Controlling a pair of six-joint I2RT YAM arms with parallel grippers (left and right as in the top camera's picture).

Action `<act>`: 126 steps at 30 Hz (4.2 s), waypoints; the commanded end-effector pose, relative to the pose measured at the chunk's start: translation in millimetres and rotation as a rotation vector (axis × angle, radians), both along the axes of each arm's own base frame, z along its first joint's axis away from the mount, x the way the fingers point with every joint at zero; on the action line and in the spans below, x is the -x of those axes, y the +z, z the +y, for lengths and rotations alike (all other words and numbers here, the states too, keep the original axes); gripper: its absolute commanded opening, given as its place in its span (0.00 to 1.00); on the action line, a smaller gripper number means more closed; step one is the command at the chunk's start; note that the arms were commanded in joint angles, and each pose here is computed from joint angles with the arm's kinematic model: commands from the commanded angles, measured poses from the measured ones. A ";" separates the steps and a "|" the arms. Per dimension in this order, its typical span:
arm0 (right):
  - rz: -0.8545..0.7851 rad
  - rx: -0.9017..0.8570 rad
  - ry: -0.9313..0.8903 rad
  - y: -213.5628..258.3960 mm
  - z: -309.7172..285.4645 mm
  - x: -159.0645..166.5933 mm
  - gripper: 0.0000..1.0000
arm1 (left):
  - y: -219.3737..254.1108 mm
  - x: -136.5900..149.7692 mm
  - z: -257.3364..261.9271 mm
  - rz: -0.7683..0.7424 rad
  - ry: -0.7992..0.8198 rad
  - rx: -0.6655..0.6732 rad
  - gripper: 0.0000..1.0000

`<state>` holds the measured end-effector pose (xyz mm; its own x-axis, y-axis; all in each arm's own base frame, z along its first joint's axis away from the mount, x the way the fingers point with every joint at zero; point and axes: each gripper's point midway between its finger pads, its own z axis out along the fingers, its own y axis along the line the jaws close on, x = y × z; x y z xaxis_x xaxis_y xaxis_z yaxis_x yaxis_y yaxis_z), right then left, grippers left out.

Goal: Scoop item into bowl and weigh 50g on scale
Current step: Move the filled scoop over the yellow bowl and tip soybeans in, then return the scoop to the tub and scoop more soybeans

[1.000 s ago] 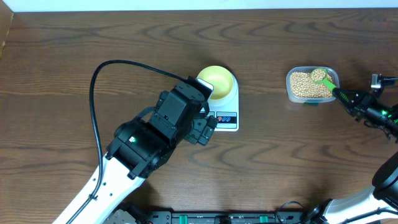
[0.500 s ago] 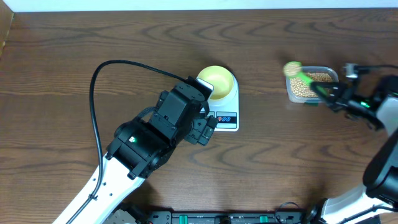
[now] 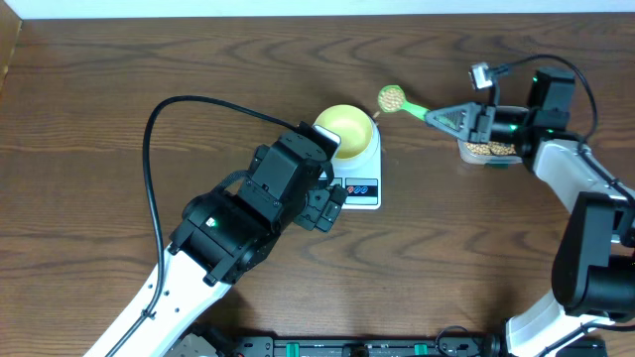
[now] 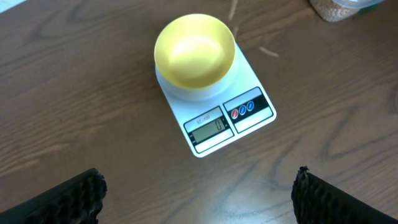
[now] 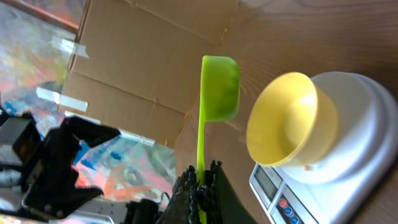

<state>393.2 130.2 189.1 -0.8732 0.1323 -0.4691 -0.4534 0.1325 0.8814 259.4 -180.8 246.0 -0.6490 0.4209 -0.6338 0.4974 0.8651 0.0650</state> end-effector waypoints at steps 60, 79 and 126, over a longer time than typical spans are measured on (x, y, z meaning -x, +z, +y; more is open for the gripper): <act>-0.201 1.090 -0.037 -38.6 86.4 -6.6 0.01 | 2.1 0.1 4.8 -0.002 0.018 -0.005 0.98; -0.470 1.464 -0.028 -17.8 105.1 5.7 0.01 | 2.1 0.2 4.9 -0.001 0.018 -0.005 0.98; 0.449 1.736 -0.683 -87.8 -169.9 -25.5 0.01 | 2.1 0.1 4.8 -0.002 0.018 -0.005 0.98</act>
<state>415.6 -30.2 104.0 -0.9668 0.1255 -0.2224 0.1995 0.9150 -0.3507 258.0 -178.9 244.4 -0.6544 0.4254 -0.6252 0.4963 0.8654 0.0694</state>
